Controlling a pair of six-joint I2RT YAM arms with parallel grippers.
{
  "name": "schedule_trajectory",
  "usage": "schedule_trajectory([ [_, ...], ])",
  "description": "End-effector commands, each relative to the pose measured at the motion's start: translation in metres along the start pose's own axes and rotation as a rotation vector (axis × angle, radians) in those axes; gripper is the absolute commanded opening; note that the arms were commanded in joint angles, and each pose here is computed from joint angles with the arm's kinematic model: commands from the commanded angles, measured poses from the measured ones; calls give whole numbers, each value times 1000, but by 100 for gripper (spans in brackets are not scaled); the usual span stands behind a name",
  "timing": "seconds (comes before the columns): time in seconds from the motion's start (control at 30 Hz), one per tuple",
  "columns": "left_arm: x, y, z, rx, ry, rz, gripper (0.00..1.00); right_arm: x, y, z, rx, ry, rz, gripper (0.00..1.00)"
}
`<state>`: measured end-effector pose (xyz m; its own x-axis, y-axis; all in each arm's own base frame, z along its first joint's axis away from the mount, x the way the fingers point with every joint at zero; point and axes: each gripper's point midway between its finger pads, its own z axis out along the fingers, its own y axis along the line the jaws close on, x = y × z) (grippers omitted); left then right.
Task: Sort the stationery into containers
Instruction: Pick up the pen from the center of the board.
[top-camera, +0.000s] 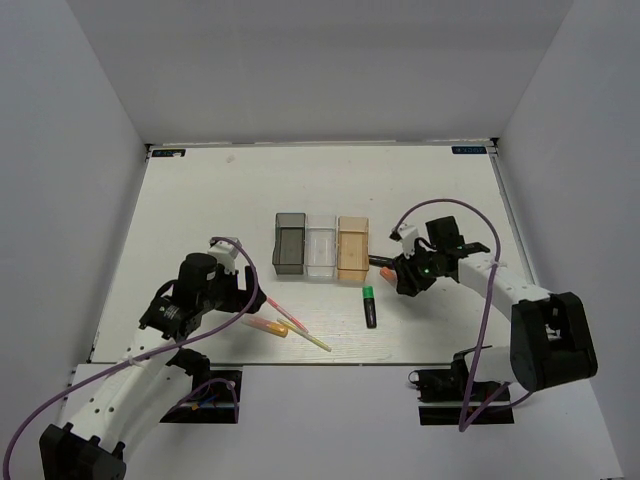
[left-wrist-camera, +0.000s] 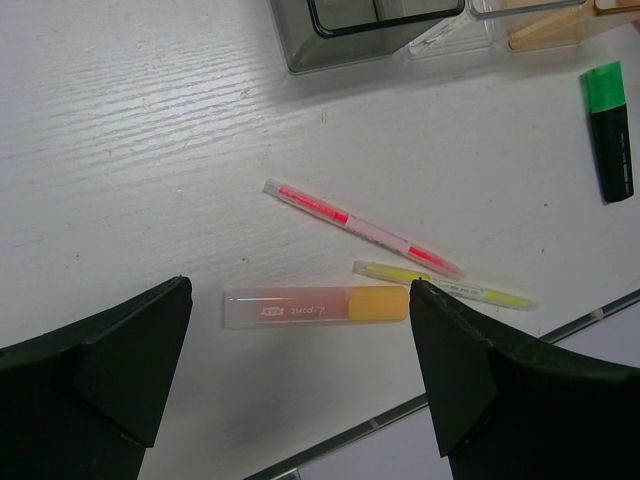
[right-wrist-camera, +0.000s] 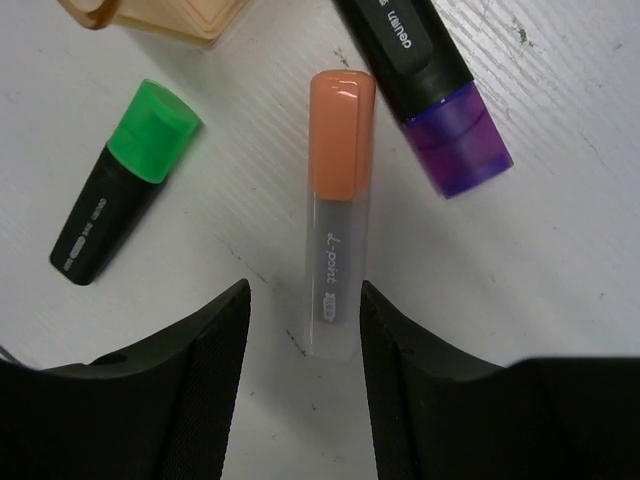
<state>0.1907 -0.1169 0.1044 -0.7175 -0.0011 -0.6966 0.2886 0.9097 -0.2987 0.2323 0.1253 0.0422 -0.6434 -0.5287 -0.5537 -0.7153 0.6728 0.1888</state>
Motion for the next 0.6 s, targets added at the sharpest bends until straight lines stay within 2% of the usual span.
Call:
schedule_trajectory([
  [0.0, -14, -4, -5, 7, -33, 6, 100, -23, -16, 5, 97, -23, -74, 51],
  [0.27, -15, -5, -6, 11, -38, 9, 100, -13, -24, 19, 185, 58, -148, 51],
  [0.4, -14, -5, -7, 15, -39, 10, 100, -3, -21, 22, 171, 113, -161, 44],
  [0.47, -15, -5, -7, 14, -45, 7, 100, 13, -14, 21, 127, 180, -145, 40],
  [0.57, -17, -7, -9, 19, -52, 9, 100, 18, -10, 21, 104, 201, -145, 35],
])
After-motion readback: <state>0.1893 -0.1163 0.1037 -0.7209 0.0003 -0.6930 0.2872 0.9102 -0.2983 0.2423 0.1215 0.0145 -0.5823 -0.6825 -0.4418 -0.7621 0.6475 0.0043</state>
